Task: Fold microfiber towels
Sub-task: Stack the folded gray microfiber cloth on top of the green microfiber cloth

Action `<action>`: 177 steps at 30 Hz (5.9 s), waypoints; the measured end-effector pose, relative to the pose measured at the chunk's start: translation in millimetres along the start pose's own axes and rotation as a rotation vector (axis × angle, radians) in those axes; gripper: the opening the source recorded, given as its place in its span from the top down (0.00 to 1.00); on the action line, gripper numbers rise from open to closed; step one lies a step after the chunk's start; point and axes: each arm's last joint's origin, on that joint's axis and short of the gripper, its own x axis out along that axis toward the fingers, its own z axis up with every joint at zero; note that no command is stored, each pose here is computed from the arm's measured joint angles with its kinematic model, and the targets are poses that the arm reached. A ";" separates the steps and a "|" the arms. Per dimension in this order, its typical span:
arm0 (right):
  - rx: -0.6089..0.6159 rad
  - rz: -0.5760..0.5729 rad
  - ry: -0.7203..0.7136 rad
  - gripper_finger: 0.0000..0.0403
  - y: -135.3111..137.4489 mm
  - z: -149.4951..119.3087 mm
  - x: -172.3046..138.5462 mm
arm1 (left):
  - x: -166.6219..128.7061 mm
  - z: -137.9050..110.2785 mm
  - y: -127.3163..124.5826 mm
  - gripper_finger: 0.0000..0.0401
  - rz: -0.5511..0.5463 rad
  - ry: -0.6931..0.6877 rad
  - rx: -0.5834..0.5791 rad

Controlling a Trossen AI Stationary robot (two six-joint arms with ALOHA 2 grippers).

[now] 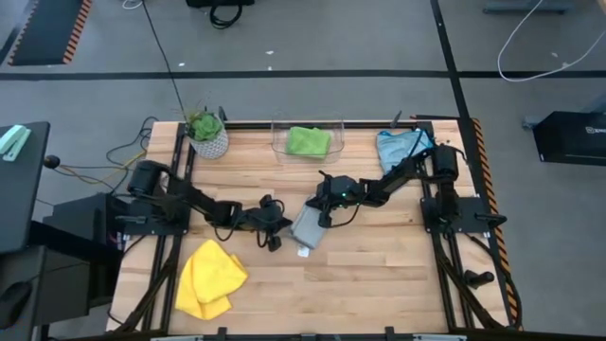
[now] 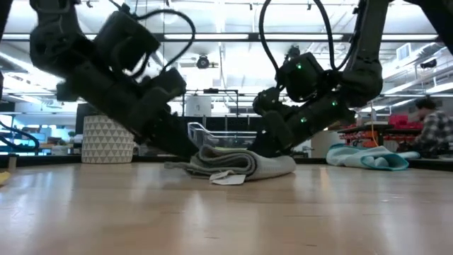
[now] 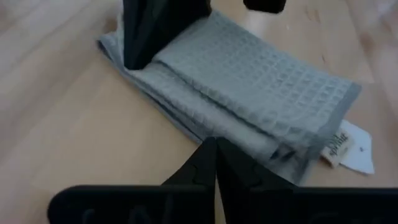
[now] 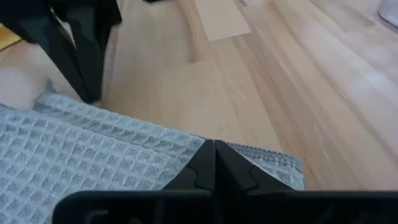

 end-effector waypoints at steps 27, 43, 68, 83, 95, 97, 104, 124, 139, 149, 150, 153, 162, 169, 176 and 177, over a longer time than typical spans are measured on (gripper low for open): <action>-0.064 -0.005 -0.014 0.98 -16.9 9.5 2.1 | 23.7 47.6 -34.8 0.35 -0.058 0.297 0.532; -0.050 0.031 -0.004 0.98 -14.7 8.8 2.2 | 29.7 35.5 -28.7 0.63 -0.051 0.394 0.787; -0.688 0.028 0.181 0.33 76.4 27.0 -63.9 | 17.2 55.4 -26.7 0.96 0.002 0.309 0.599; -0.875 -0.135 0.124 0.34 85.7 -4.7 -22.5 | 18.9 60.8 -29.6 0.96 -0.002 0.246 0.512; -0.865 -0.137 0.116 0.91 80.2 -2.1 -21.6 | 10.8 74.0 -31.4 0.94 -0.002 0.179 0.456; -0.868 -0.137 0.104 0.96 80.9 1.6 -24.0 | 3.7 81.1 -31.2 0.90 -0.001 0.160 0.433; -0.810 -0.177 0.060 0.92 69.5 35.0 -49.8 | -37.8 94.8 -22.6 0.59 0.006 0.132 0.319; -0.659 -0.353 0.303 0.93 -51.4 213.1 -97.4 | -85.3 72.7 63.1 0.50 0.145 -0.144 0.138; -0.545 -0.099 0.625 0.93 -142.4 248.1 -64.8 | -83.7 66.8 85.9 0.54 0.161 -0.152 0.138; -0.423 0.148 0.663 0.93 -175.0 242.5 -36.4 | -83.9 68.6 87.9 0.55 0.169 -0.166 0.141; -0.418 0.169 0.666 0.93 -177.5 238.9 -32.2 | -83.9 68.6 87.9 0.55 0.168 -0.166 0.141; -0.411 0.224 0.678 0.93 -182.7 228.3 -21.1 | -83.9 68.6 87.9 0.56 0.168 -0.166 0.141; -0.442 0.224 0.676 0.93 -196.2 210.1 7.2 | -83.9 68.6 87.6 0.56 0.158 -0.166 0.134; -0.503 0.137 0.617 0.77 -203.9 212.6 19.4 | -83.9 68.5 87.5 0.56 0.155 -0.168 0.108; -0.513 0.050 0.602 0.49 -210.1 216.5 20.5 | -83.9 68.4 87.1 0.57 0.153 -0.168 0.109; -0.516 0.038 0.607 0.46 -210.7 216.6 20.5 | -83.9 68.4 87.1 0.57 0.153 -0.168 0.109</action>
